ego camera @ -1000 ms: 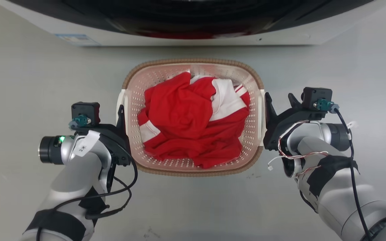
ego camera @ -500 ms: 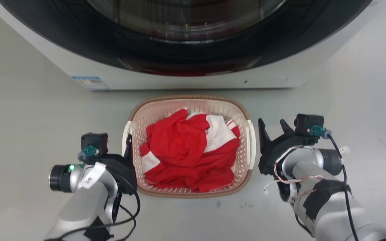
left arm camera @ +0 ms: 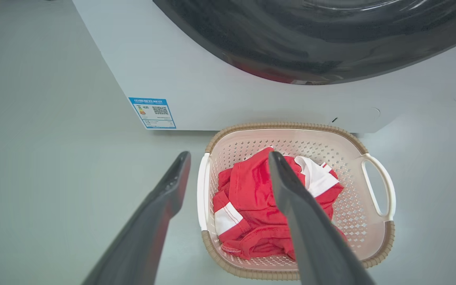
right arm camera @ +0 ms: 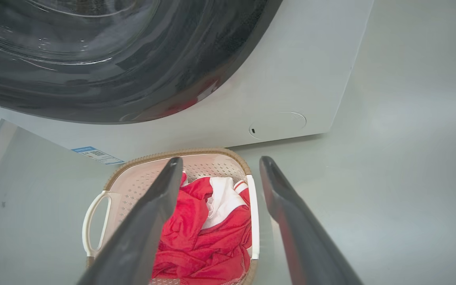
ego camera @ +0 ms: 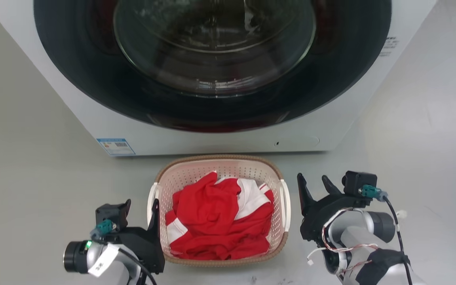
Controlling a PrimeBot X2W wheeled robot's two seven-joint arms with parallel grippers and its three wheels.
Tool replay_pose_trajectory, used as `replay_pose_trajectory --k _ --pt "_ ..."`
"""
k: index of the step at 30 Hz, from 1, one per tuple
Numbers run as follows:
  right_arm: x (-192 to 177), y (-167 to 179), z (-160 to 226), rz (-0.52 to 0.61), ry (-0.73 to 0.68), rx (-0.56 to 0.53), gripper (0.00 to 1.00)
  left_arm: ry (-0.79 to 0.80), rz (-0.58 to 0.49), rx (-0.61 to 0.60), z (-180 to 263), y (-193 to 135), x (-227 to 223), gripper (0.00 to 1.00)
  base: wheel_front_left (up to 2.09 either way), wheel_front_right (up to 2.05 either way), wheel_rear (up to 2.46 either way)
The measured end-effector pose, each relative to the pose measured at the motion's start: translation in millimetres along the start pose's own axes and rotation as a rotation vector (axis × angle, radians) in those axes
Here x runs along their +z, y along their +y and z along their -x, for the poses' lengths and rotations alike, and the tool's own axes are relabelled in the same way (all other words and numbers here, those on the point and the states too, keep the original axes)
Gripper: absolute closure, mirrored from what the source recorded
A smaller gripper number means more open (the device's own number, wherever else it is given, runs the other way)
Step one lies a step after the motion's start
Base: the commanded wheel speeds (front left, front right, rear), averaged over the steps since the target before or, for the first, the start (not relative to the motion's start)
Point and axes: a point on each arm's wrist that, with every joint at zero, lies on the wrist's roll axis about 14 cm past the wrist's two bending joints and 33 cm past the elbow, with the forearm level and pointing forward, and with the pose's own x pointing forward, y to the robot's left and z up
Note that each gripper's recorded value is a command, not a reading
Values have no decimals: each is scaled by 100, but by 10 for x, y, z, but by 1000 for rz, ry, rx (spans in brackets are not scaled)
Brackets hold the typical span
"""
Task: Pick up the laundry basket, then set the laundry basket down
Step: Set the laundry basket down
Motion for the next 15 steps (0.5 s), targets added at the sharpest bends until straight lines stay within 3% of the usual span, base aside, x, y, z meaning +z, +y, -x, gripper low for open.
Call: replay_pose_trajectory --k 15 --pt "109 98 692 14 -146 43 0 -177 13 -46 633 -179 205 0 0 0 0"
